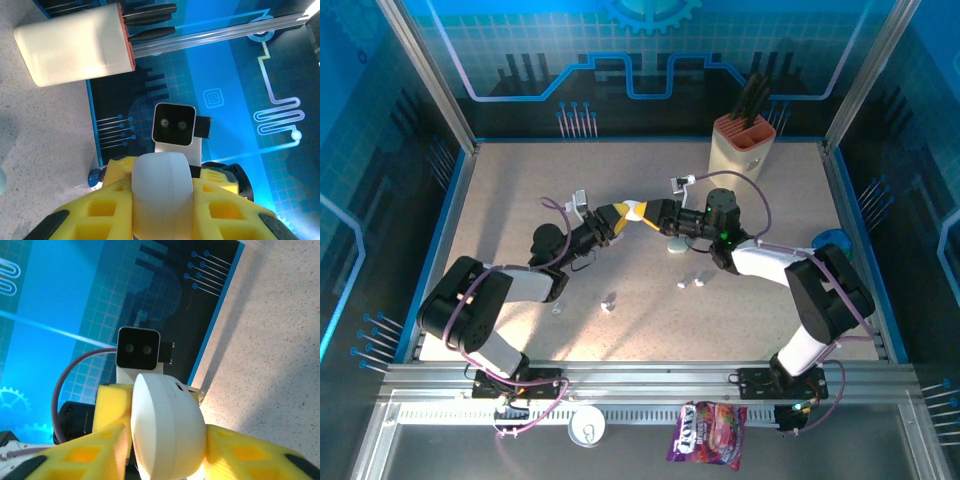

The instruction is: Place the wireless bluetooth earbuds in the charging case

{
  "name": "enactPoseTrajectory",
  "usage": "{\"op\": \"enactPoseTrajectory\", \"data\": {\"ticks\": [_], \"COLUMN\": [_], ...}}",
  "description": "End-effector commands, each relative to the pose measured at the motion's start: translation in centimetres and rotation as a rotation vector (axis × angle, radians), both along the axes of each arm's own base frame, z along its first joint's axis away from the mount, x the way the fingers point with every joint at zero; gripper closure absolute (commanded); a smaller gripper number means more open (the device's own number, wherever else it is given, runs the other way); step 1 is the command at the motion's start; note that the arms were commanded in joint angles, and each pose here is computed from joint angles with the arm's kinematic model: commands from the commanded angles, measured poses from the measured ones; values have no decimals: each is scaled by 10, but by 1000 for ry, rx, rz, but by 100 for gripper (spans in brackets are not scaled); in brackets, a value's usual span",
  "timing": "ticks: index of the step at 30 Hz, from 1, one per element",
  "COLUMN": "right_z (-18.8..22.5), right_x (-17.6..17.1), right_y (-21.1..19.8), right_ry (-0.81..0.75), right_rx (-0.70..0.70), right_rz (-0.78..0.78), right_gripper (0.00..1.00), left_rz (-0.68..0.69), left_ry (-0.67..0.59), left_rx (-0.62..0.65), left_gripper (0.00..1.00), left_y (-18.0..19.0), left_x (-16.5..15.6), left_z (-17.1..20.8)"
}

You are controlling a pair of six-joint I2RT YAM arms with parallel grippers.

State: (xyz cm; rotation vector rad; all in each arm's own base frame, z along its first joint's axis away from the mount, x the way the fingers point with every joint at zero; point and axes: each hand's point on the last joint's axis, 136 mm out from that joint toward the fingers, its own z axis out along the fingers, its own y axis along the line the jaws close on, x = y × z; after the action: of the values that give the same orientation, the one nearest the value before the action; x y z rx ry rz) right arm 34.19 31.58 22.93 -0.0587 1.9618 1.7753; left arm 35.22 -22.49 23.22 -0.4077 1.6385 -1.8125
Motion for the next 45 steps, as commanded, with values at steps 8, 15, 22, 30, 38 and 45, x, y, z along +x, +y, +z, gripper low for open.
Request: {"op": "enactPoseTrajectory", "data": {"ticks": [8, 15, 22, 30, 38, 45], "right_z": [30, 27, 23, 40, 54, 57], "right_x": [-2, 0, -5, -27, -41, -46], "right_y": [7, -6, -24, -34, -33, -28], "right_ry": [-56, -32, 76, 168, 184, 194], "right_rx": [48, -53, -73, -48, -14, 24], "right_rz": [34, 1, 19, 101, 158, 183], "right_gripper": [81, 82, 83, 91, 96, 100], "left_rz": [77, 142, 120, 5, -61, -112], "left_ry": [-203, -625, -1064, -1231, -1239, -1249], "left_rx": [78, 372, 667, 736, 685, 645], "left_gripper": [57, 23, 18, 22, 22, 27], "left_y": [16, 12, -1, -17, -29, -48], "left_x": [7, -5, -26, -35, -39, -44], "left_z": [26, 43, 32, 8, 9, 10]}}
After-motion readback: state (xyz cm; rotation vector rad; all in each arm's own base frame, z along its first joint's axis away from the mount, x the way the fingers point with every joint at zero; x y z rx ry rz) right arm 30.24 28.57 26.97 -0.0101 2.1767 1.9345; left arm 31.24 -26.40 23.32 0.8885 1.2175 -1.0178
